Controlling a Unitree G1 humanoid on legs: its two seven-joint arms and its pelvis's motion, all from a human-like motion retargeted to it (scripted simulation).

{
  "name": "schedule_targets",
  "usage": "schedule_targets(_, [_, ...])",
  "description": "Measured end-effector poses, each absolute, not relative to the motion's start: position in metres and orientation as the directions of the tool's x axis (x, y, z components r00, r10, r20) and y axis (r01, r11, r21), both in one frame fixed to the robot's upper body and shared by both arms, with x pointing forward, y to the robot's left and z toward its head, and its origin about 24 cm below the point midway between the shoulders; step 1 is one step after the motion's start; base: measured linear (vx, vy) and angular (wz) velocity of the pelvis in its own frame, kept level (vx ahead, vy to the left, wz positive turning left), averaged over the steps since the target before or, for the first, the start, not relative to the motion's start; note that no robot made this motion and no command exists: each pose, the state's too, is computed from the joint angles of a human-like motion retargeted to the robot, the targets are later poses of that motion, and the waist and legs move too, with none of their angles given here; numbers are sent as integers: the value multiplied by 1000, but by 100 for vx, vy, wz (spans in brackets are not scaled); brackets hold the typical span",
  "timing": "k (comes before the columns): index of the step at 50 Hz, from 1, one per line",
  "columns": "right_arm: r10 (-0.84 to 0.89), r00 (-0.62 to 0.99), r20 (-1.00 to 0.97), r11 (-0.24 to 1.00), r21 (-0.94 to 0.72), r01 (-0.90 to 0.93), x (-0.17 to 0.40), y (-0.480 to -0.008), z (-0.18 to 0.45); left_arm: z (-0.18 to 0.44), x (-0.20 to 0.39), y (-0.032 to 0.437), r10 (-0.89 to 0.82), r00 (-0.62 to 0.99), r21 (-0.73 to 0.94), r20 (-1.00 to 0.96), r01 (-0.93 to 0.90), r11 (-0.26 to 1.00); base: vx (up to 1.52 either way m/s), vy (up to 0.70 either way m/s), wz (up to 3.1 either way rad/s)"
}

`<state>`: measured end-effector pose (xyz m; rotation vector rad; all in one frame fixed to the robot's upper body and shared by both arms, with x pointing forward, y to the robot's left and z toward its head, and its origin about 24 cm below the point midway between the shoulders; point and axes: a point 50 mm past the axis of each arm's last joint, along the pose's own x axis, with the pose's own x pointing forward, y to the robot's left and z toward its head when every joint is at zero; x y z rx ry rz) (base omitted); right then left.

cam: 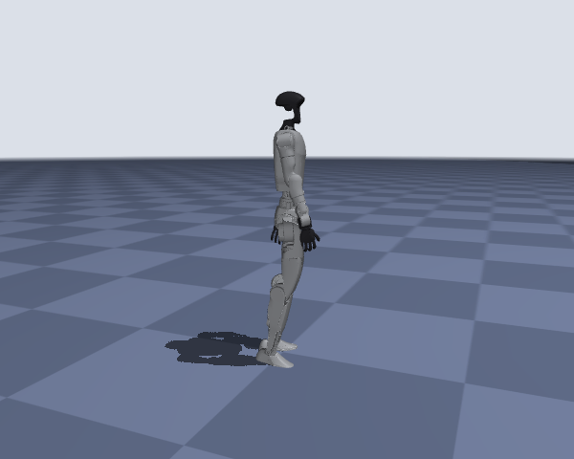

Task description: In place motions

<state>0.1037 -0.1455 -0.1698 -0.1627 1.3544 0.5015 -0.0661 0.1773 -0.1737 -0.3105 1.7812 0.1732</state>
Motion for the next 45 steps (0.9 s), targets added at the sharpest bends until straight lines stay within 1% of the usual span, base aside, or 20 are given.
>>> schedule_targets(5, [199, 82, -977, 916, 156, -370, 71, -166, -176, -175, -19, 193, -39, -167, -18, -985, -127, 992, 18, -30, 15])
schedule_targets(7, [176, 38, -984, 928, 153, -340, 52, -172, -178, -175, -3, 195, -31, -166, -22, -986, -54, 998, 18, -30, 18])
schedule_targets(9, [151, -8, -988, 941, 147, -304, 36, -179, -179, -174, 19, 196, -41, -131, -42, -990, 4, 999, 7, -20, -10])
schedule_targets(12, [117, -80, -990, 959, 134, -250, 13, -190, -178, -173, 58, 189, -69, -25, -71, -997, 56, 996, 5, -11, -41])
schedule_targets(19, [63, -236, -970, 986, 97, -133, -44, -210, -171, -158, 145, 168, -120, 275, -100, -954, 86, 991, -4, -7, 13])
schedule_targets(22, [35, -301, -953, 991, 73, -116, -68, -217, -166, -149, 169, 161, -151, 356, -120, -922, 108, 987, -8, -3, 28])
schedule_targets(25, [13, -362, -932, 994, 51, -98, -86, -222, -161, -144, 182, 154, -172, 399, -131, -901, 128, 983, -3, 0, -7])
schedule_targets(30, [24, -409, -912, 999, 41, -34, -100, -221, -157, -149, 172, 149, -181, 379, -142, -908, 130, 981, -5, 0, -42])
schedule_targets(35, [32, -358, -933, 998, 50, -42, -85, -217, -162, -163, 133, 151, -184, 269, -161, -945, 106, 981, -12, 3, 4])
schedule_targets(41, [60, -261, -963, 985, 100, -142, -45, -205, -171, -177, 67, 160, -173, 103, -175, -980, -6, 985, -18, 7, 6])
schedule_targets(45, [68, -185, -980, 952, 120, -282, 8, -197, -175, -181, 22, 170, -112, 18, -114, -994, -145, 983, -31, 10, -42])
